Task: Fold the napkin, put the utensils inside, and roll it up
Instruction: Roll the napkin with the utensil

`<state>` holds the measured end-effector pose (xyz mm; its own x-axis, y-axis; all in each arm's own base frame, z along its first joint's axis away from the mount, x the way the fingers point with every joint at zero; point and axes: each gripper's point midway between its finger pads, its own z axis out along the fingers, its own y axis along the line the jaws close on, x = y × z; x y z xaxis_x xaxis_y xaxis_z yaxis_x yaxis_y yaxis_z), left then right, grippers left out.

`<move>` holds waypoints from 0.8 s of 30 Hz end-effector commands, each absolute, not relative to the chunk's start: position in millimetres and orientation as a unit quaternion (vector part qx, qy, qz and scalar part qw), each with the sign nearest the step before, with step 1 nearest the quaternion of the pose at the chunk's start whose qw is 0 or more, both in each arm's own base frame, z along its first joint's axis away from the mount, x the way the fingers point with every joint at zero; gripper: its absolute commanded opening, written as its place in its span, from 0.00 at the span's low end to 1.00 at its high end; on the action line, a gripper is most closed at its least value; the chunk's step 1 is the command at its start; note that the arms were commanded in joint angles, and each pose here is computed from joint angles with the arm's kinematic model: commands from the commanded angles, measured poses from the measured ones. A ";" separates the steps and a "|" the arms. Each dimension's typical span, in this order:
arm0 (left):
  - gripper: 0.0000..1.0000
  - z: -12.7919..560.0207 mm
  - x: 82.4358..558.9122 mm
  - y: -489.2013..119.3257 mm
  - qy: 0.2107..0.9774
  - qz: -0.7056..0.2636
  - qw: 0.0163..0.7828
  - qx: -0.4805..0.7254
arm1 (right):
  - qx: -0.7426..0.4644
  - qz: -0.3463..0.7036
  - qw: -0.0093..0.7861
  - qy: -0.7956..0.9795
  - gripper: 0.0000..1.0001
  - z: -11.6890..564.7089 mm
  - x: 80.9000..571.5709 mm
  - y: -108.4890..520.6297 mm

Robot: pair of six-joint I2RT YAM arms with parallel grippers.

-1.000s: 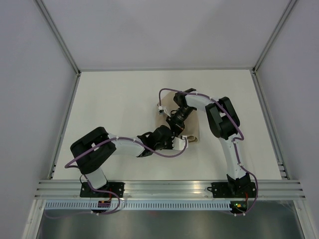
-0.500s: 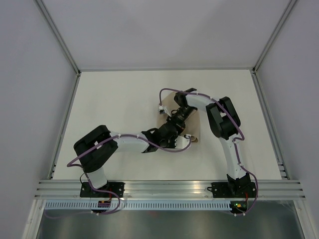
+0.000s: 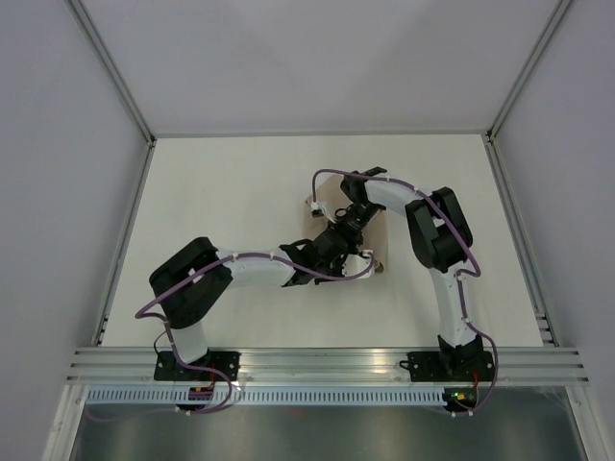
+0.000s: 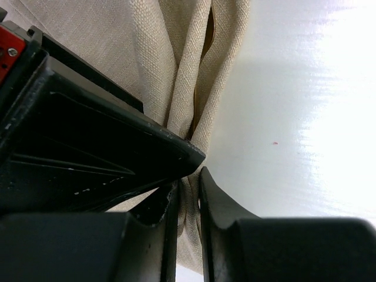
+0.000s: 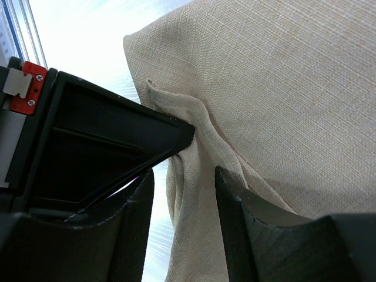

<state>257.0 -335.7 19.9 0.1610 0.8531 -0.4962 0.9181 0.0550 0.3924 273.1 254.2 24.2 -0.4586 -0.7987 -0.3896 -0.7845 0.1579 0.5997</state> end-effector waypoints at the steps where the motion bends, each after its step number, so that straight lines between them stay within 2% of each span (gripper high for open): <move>1: 0.02 -6.7 230.2 -333.7 0.676 -0.099 0.267 0.680 | 0.544 -0.372 -0.039 -0.751 0.54 27.6 293.5 253.7; 10: 0.02 -4.1 229.9 -340.8 0.686 -0.117 0.255 0.671 | 0.501 -0.403 -0.095 -0.760 0.60 69.5 329.0 239.7; 18: 0.02 -3.5 227.7 -346.2 0.700 -0.140 0.235 0.660 | 0.436 -0.436 -0.163 -0.770 0.60 105.2 365.3 218.6; 24: 0.02 -2.6 227.1 -343.9 0.731 -0.172 0.181 0.635 | 0.396 -0.452 -0.229 -0.766 0.61 135.2 386.9 185.7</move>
